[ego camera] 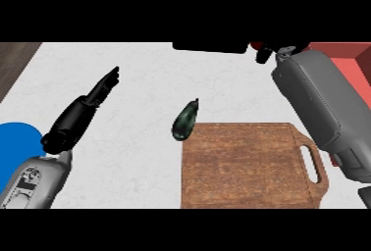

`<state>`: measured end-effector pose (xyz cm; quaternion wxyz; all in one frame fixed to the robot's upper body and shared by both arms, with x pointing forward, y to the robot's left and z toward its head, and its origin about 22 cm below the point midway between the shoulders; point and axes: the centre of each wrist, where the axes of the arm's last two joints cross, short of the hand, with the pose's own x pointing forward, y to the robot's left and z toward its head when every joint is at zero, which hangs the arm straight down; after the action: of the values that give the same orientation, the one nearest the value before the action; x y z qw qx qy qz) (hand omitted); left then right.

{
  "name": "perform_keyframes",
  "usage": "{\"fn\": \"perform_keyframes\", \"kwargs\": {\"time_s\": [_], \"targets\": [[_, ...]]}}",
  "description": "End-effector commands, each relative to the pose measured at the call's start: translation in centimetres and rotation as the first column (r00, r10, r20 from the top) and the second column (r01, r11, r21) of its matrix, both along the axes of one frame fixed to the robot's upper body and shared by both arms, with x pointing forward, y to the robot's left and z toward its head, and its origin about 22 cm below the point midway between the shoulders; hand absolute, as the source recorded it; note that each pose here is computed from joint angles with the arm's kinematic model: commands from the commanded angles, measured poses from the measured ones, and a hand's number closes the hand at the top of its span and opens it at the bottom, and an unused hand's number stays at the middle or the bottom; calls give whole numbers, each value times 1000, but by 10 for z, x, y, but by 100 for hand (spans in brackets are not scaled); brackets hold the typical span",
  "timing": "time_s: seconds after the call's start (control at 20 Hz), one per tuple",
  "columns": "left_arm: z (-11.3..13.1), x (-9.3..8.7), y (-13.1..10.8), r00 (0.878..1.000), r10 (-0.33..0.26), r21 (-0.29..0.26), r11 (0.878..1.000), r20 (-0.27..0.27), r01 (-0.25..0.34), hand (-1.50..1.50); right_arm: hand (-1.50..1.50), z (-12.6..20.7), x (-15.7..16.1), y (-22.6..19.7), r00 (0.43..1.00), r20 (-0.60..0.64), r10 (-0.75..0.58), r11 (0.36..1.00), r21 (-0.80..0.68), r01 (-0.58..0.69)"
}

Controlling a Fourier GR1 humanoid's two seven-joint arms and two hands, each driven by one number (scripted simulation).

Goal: Pick the can from the cutting board and place it in the cardboard box

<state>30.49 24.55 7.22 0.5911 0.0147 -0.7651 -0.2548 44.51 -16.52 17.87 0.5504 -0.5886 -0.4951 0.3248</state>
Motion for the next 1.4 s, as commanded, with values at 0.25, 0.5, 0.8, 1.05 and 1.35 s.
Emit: {"fn": "perform_keyframes", "kwargs": {"time_s": [0.25,0.5,0.8,1.05,1.35], "targets": [[-8,-6,15,999,36,10,999,-15,-36,0,150,55,22,-31,899,267,-348,934,179,309],[-4,-3,7,999,42,-10,999,-1,-42,0,150,63,27,-73,837,291,-463,882,242,404],[-16,-20,11,999,43,3,999,-14,-43,0,150,53,22,-139,825,229,-517,856,145,496],[-14,-4,25,998,61,-11,998,-12,-61,0,150,39,13,-178,859,-20,-511,846,168,506],[-6,-3,26,997,74,-14,997,-32,-75,0,150,30,-7,-232,840,-260,-477,824,202,530]]}}
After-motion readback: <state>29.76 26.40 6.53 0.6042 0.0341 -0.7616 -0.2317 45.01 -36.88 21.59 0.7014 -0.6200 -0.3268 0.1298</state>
